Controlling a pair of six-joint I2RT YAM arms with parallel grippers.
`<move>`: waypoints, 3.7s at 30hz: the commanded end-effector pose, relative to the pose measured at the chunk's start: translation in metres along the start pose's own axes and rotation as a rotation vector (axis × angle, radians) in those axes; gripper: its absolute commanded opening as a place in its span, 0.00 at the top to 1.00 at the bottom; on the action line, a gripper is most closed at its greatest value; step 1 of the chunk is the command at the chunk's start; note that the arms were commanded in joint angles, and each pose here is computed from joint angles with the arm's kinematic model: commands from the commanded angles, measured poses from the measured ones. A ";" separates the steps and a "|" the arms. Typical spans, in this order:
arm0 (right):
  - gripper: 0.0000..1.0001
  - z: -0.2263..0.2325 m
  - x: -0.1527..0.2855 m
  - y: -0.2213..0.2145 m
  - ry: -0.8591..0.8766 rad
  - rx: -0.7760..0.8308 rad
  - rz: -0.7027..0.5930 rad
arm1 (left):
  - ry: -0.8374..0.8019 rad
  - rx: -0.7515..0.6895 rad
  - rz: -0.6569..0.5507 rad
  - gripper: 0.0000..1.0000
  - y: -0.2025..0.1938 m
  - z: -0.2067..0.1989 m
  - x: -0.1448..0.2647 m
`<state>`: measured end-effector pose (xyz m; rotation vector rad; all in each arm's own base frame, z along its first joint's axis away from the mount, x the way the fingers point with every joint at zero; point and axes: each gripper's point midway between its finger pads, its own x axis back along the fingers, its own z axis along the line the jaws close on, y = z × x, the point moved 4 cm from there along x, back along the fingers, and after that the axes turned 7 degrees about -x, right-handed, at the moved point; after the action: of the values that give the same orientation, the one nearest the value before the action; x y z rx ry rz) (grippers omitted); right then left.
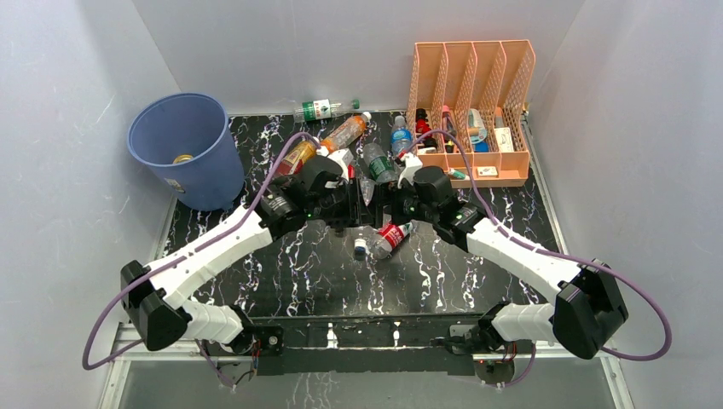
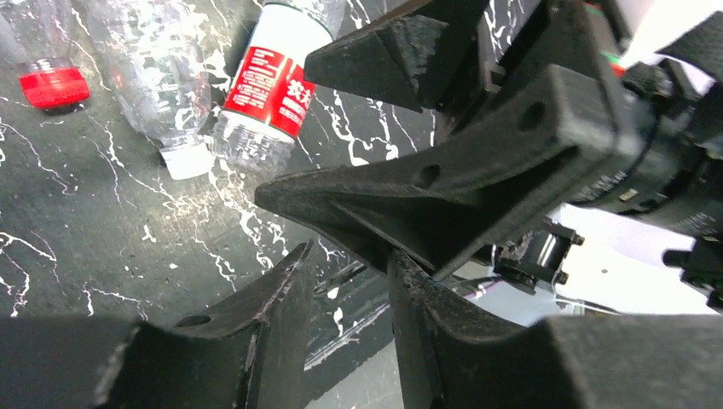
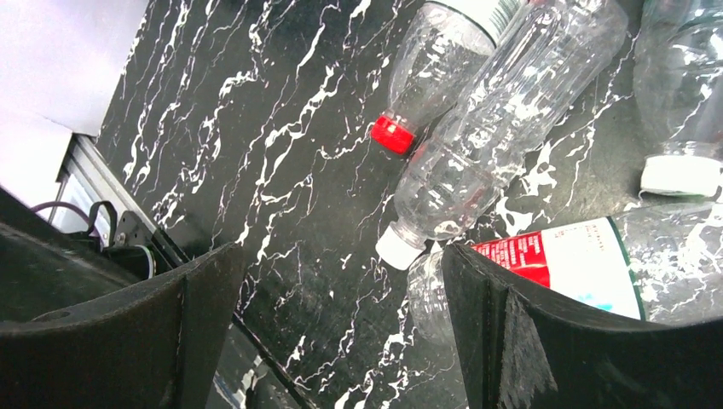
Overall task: Put the plastic bottles in the bin
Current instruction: Pick up the plastic bottle at the center of the board, then place the plastic bottle in the trash bin.
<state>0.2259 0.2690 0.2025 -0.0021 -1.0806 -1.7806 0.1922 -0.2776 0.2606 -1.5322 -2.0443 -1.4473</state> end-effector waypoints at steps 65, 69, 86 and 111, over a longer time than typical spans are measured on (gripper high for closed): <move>0.02 -0.097 0.128 0.018 -0.477 -0.249 -0.143 | 0.188 -0.518 0.185 0.24 -0.020 0.014 -0.187; 0.02 -0.096 0.130 0.018 -0.472 -0.250 -0.149 | 0.217 -0.534 0.229 0.25 -0.036 0.024 -0.205; 0.02 -0.079 0.145 0.028 -0.429 -0.238 -0.189 | 0.331 -0.533 0.121 0.86 0.002 0.018 -0.162; 0.02 -0.068 0.133 0.014 -0.282 -0.235 -0.130 | 0.484 -0.305 -0.426 0.83 0.195 0.072 0.108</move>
<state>0.1995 0.1169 0.2221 -0.4472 -1.1072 -2.0486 0.3309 -0.1939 0.3765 -0.8174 -1.9569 -2.0907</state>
